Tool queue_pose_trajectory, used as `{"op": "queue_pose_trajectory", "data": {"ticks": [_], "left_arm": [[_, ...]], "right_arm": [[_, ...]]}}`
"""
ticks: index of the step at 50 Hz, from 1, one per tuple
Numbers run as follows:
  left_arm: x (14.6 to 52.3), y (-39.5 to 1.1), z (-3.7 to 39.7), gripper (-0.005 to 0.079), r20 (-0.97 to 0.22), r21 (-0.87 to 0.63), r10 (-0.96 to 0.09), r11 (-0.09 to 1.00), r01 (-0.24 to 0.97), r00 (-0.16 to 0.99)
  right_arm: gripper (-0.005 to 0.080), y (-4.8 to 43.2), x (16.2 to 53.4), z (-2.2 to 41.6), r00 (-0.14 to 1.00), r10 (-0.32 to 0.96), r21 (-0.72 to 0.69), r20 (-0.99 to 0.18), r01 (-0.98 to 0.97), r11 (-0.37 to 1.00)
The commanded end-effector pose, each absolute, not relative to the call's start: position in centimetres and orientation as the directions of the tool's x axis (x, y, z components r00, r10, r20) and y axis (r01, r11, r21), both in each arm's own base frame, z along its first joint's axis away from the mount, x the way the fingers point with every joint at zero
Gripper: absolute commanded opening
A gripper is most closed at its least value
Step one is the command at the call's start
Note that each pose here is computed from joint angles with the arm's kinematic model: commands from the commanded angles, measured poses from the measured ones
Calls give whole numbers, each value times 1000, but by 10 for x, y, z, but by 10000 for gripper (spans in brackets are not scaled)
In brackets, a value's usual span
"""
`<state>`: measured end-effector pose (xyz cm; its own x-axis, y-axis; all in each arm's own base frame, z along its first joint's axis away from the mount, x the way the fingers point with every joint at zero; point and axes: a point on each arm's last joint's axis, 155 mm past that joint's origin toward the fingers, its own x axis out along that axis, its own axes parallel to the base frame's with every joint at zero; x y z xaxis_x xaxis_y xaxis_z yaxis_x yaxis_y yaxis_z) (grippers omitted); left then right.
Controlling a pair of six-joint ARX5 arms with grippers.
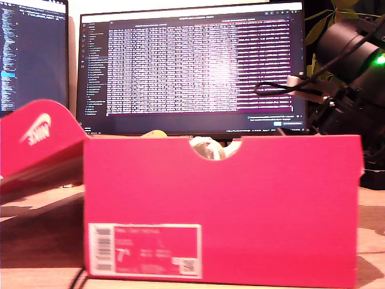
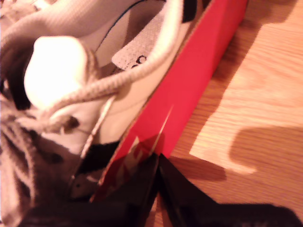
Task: Close the red shoebox by pushing the lid with your left arm and holding the box in place with your right arm
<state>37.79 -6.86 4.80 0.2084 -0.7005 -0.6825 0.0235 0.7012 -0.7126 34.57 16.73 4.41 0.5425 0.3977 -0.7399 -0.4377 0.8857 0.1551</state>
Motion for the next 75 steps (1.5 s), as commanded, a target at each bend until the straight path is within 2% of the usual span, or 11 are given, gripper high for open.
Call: {"op": "queue_pose_trajectory", "data": {"ticks": [1, 37, 75], "left_arm": [[371, -94, 58, -19, -627, -764, -760, 642, 56, 171], [376, -101, 155, -19, -531, -785, -803, 586, 200, 271], [372, -103, 208, -19, -493, -779, -814, 570, 262, 306]], "right_arm": [[-12, 196, 333, 41, 492, 473, 197, -731, -512, 836], [-13, 199, 336, 45, 506, 487, 197, -712, -522, 830], [-12, 202, 334, 46, 496, 502, 202, -708, -540, 817]]}}
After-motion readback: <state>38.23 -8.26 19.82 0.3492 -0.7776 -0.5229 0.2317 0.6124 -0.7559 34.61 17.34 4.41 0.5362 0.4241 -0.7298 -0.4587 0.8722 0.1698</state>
